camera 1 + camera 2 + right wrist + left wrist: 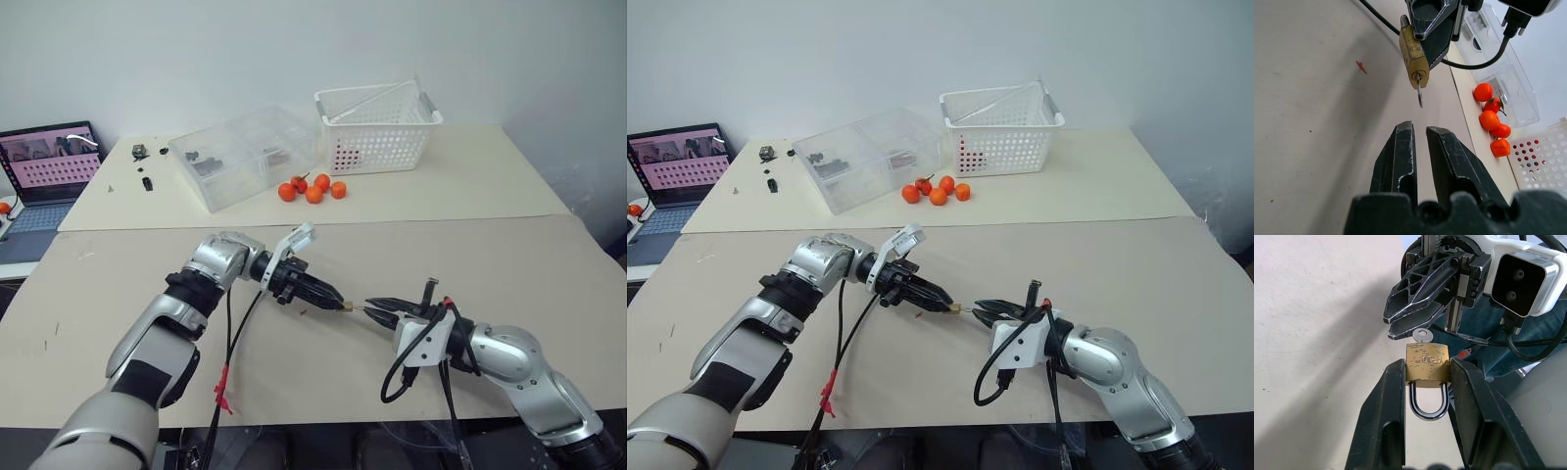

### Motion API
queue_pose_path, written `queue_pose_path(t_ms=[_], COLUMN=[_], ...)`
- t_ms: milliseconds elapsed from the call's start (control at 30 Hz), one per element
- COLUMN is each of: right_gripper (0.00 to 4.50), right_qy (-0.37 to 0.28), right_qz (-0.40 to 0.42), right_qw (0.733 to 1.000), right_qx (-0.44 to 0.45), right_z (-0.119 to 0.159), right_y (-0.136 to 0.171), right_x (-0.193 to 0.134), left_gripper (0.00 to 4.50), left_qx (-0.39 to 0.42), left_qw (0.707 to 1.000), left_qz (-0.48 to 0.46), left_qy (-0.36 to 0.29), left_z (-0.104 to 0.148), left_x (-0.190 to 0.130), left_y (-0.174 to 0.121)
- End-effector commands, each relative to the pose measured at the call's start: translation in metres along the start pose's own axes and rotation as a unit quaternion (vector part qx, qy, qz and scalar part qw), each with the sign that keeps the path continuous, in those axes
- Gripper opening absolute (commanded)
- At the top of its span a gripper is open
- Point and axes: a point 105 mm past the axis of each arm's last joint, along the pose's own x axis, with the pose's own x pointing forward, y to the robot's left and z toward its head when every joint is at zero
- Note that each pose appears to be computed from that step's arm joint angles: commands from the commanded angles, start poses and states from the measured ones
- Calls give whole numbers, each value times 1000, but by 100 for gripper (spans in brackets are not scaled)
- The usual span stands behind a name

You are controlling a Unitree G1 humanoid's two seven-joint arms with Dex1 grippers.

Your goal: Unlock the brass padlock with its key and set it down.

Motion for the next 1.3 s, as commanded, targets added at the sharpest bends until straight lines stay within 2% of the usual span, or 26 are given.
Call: queue_pose_path(t_ms=[33,867,1300], right_gripper=[78,78,78], right_qy=[-21,-31,-11], right_qz=[-23,-16,-19], right_qw=[999,999,1000], right_qx=[-13,-12,-15], right_z=[13,21,12], right_y=[-13,-13,-14], right_x=[-5,-9,-12], left_gripper=[83,83,83], left_qx=[27,31,32], left_qw=[1000,999,999], left_qz=[-7,-9,-11], left_qy=[-1,-5,-5], left_z=[14,16,16], left_x=[-1,0,2], left_y=[-5,-4,-3])
